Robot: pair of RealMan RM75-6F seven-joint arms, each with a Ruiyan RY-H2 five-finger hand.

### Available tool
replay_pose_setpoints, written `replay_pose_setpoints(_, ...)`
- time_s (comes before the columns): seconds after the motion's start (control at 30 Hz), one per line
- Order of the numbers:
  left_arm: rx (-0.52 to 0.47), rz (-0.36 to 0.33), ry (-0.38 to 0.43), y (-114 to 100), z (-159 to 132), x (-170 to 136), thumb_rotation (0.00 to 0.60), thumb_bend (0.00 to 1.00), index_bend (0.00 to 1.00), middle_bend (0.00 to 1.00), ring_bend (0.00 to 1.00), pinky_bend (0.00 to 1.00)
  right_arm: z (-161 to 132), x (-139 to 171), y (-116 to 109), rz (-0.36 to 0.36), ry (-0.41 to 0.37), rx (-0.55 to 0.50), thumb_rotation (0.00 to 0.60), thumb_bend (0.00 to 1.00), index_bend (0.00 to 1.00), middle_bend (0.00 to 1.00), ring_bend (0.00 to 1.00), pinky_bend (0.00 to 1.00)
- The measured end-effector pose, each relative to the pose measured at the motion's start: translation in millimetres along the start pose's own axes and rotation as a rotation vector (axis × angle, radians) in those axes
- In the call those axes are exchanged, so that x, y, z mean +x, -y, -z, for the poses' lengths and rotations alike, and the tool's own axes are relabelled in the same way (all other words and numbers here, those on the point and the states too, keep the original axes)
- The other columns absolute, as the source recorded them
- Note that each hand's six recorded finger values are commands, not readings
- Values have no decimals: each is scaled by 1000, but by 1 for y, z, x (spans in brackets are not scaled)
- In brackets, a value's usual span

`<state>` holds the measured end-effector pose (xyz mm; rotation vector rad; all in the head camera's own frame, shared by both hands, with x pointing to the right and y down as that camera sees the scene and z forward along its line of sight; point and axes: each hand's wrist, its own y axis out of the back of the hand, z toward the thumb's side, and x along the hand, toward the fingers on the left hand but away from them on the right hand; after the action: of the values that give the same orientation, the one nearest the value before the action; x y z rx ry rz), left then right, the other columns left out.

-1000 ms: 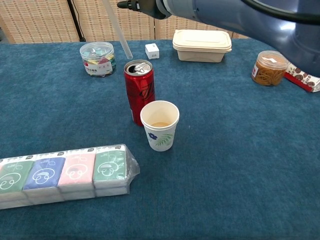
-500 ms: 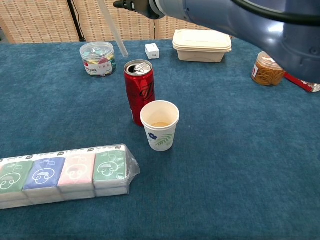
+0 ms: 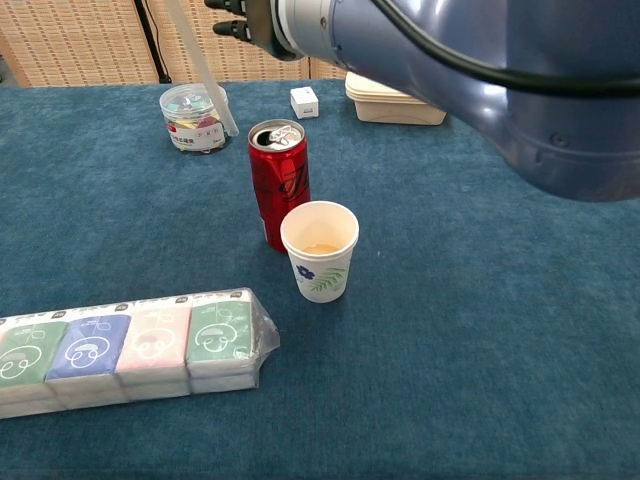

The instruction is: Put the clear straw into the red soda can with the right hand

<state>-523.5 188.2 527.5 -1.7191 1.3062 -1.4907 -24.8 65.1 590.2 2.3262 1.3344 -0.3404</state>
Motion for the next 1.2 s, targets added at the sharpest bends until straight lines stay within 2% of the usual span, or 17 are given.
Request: replay_pose_setpoints(1.2, 0, -5, -2, -1, 2, 0, 600, 0, 0, 0, 0, 0, -4, 4, -11, 5, -7, 25, 600, 482, 592, 0, 0, 0)
